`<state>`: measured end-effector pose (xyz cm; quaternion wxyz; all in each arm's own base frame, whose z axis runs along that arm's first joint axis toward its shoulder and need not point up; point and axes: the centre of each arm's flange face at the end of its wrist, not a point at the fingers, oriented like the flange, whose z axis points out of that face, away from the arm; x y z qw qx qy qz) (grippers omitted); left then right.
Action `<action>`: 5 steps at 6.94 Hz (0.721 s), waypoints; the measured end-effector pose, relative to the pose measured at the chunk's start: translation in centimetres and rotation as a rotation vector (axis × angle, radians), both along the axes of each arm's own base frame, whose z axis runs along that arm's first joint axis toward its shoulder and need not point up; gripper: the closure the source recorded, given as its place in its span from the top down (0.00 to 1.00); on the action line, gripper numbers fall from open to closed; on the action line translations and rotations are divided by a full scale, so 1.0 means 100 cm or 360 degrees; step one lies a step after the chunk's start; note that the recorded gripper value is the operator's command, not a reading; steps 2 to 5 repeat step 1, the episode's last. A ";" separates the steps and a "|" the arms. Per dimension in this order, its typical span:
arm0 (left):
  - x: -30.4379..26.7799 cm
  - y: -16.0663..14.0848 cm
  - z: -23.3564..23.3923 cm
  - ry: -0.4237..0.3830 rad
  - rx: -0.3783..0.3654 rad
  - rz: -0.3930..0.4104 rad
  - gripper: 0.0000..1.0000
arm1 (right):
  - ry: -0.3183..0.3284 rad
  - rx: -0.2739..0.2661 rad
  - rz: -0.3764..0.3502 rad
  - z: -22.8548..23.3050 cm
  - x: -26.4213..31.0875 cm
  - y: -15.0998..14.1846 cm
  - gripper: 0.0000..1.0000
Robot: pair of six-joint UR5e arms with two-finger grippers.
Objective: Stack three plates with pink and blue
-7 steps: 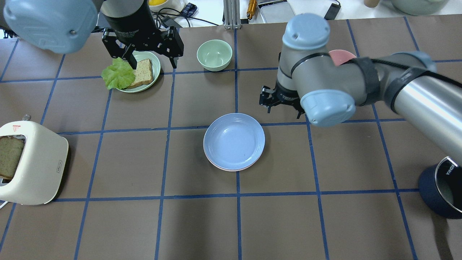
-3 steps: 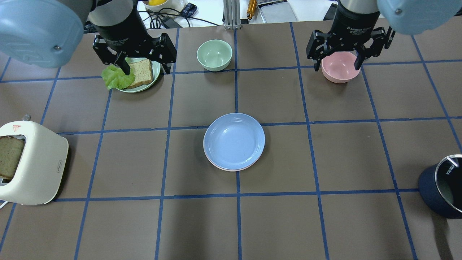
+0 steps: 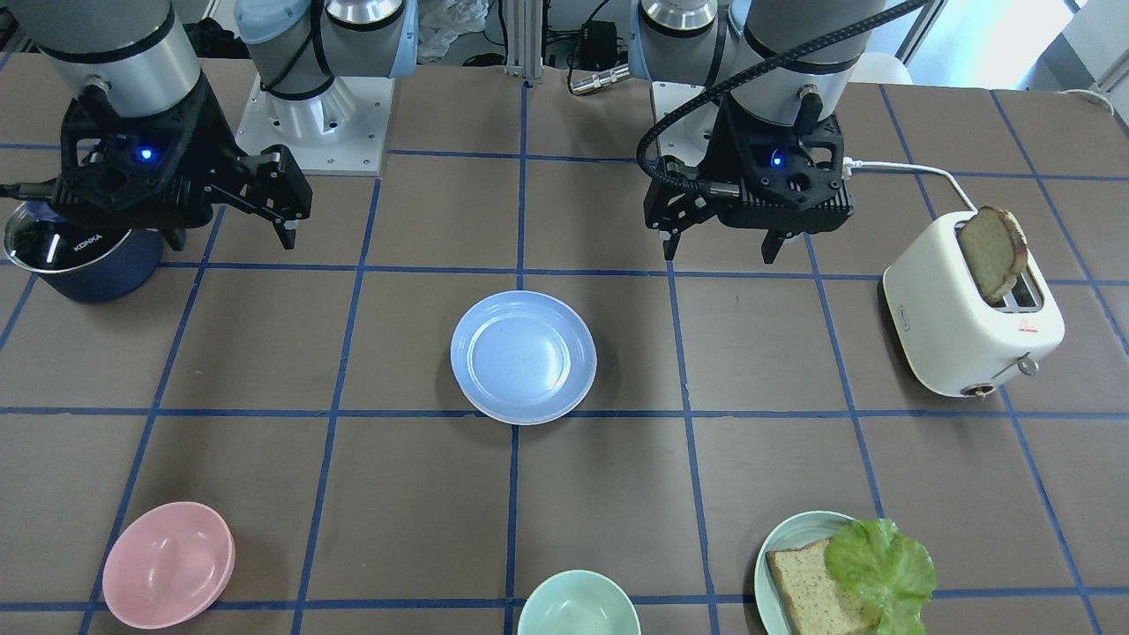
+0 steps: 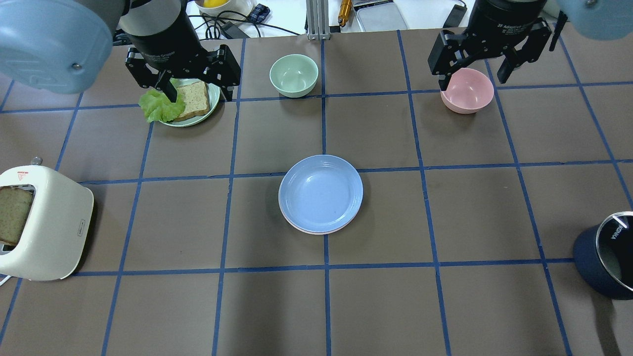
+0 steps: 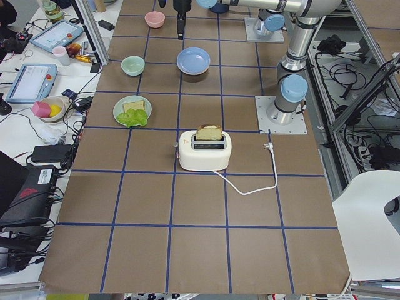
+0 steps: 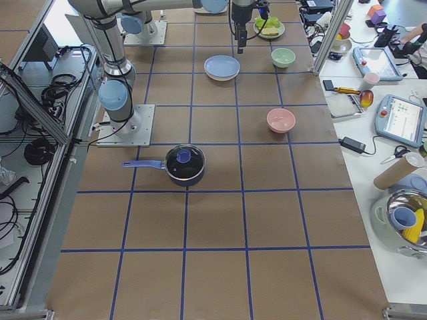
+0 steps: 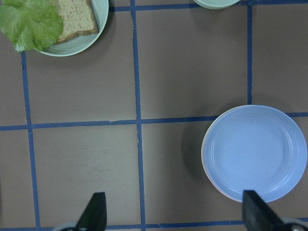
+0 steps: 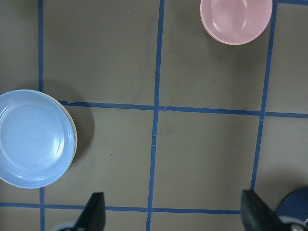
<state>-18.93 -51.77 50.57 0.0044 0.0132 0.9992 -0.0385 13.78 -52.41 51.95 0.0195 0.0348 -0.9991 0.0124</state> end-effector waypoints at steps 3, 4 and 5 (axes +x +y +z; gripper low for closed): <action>0.000 0.001 0.001 -0.0004 -0.0004 0.0000 1.00 | -0.0021 -0.0013 -0.0001 0.002 0.002 0.000 1.00; 0.000 0.001 0.001 -0.0004 -0.0004 0.0000 1.00 | -0.0021 -0.0013 -0.0001 0.002 0.002 0.000 1.00; 0.000 0.001 0.001 -0.0004 -0.0004 0.0000 1.00 | -0.0021 -0.0013 -0.0001 0.002 0.002 0.000 1.00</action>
